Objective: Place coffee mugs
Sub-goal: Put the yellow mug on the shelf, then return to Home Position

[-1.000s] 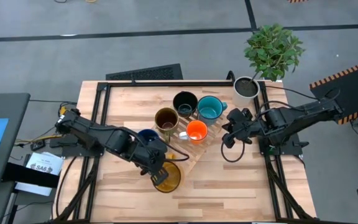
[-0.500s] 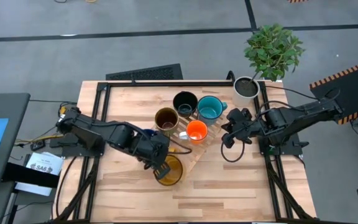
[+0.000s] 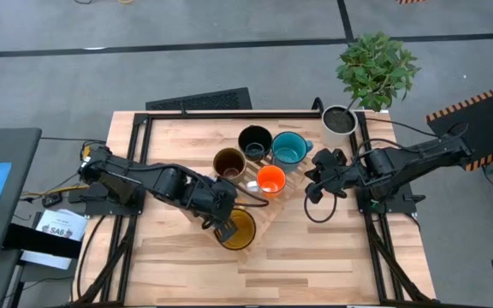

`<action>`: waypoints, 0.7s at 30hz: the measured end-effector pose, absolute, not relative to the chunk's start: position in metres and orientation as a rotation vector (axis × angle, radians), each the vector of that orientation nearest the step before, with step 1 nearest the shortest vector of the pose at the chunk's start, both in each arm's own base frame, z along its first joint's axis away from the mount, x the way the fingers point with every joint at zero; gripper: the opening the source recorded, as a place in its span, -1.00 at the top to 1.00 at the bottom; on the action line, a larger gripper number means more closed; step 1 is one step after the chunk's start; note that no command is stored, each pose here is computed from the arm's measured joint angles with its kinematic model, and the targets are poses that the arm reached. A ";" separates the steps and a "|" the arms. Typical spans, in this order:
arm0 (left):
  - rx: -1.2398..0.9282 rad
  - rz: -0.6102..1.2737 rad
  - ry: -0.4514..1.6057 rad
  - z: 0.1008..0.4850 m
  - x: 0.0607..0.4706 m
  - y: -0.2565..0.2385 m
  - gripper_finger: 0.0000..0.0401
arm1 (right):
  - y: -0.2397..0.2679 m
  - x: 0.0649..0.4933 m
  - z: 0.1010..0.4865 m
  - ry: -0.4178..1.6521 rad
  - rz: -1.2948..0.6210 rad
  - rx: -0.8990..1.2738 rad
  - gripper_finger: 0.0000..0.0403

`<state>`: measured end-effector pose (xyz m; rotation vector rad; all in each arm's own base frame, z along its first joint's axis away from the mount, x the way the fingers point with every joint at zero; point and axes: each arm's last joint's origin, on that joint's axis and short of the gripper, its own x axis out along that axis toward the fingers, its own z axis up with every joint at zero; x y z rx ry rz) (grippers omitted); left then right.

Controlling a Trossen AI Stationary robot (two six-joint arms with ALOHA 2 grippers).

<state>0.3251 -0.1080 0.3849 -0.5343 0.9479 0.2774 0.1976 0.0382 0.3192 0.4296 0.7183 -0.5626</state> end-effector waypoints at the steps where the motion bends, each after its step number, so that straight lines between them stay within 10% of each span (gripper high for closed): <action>1: -0.527 0.278 0.940 0.385 0.326 -0.107 0.89 | 0.038 0.198 0.319 0.718 -0.563 0.430 0.86; 21: -0.511 0.149 0.820 0.435 0.323 -0.084 0.40 | 0.038 0.198 0.320 0.711 -0.560 0.433 0.86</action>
